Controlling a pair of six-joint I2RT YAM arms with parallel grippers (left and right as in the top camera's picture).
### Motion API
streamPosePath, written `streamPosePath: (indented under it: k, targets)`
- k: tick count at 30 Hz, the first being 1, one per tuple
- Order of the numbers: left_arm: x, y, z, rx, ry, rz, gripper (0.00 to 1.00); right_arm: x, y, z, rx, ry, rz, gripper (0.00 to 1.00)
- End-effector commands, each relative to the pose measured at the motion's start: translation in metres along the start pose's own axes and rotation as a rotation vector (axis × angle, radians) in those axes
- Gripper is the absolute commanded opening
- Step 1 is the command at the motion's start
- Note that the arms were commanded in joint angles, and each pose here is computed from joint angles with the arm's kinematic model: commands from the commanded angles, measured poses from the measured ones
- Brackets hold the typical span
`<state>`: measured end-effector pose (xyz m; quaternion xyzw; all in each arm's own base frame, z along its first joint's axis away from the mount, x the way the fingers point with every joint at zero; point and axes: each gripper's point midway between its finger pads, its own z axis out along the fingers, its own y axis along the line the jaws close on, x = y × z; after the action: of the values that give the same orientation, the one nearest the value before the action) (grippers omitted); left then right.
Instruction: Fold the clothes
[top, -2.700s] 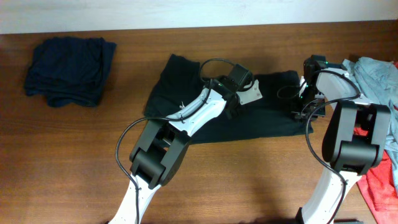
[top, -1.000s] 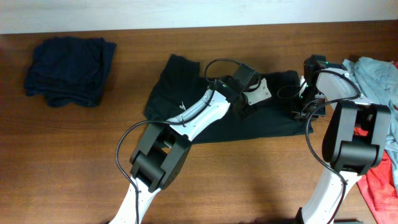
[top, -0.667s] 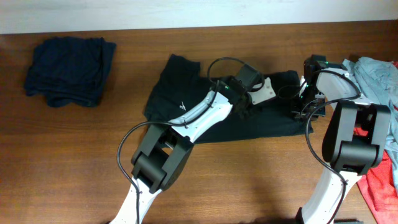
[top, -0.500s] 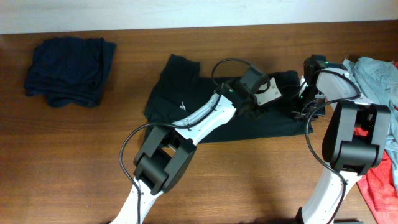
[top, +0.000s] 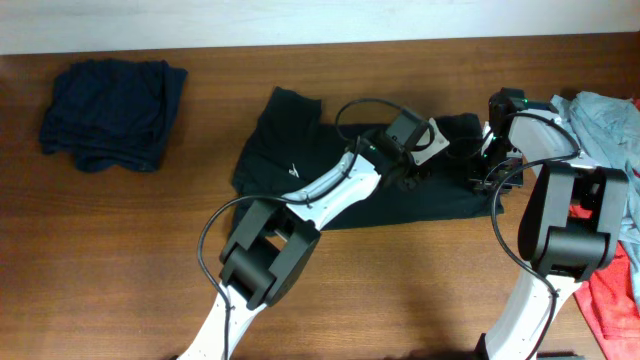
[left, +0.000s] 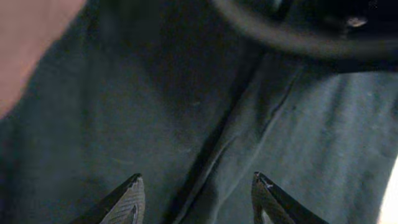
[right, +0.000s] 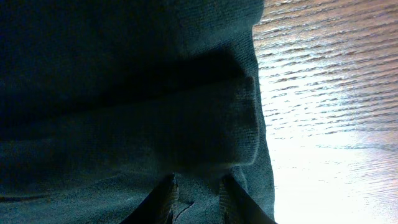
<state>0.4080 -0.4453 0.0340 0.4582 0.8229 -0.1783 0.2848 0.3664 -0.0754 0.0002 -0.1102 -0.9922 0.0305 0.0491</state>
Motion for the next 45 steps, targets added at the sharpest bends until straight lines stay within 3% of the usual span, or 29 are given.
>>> streamPosePath:
  k: [1,9,14,25,31,32,33,34,36,40,45]
  targets:
    - [0.024,0.003,0.023,-0.006,0.047,-0.082,0.55,-0.004,0.003,-0.003,-0.015,-0.019,0.004,0.28]
    - [0.023,0.005,0.025,-0.013,0.038,-0.079,0.55,-0.004,0.003,-0.003,-0.015,-0.021,0.004,0.28]
    - [0.025,0.020,0.024,-0.099,0.047,-0.076,0.55,-0.004,0.003,-0.003,-0.016,-0.020,0.004,0.28]
    - [-0.013,0.060,0.016,-0.200,-0.128,-0.084,0.55,-0.004,0.003,-0.003,-0.015,-0.020,0.004,0.28]
    - [-0.020,0.070,0.008,-0.210,-0.128,-0.023,0.55,-0.004,0.003,-0.003,-0.015,-0.019,0.004,0.28]
    - [-0.018,0.069,0.007,-0.197,-0.101,-0.006,0.54,-0.004,0.003,-0.003,-0.015,-0.019,0.004,0.28]
    - [-0.014,0.064,0.005,-0.169,-0.065,0.008,0.44,-0.004,0.003,-0.003,-0.015,-0.019,0.004,0.28]
    - [-0.011,0.060,0.003,-0.138,-0.039,0.005,0.26,-0.004,0.003,-0.003,-0.015,-0.019,0.004,0.28]
    - [-0.004,0.045,-0.003,-0.049,0.017,-0.011,0.01,-0.004,0.003,-0.003,-0.015,-0.019,0.004,0.28]
    - [0.005,0.020,-0.019,0.069,0.116,-0.116,0.01,-0.004,0.003,-0.003,-0.015,-0.019,0.004,0.28]
    - [0.010,0.014,-0.026,0.078,0.164,-0.233,0.01,-0.004,0.003,-0.003,-0.015,-0.019,0.004,0.28]
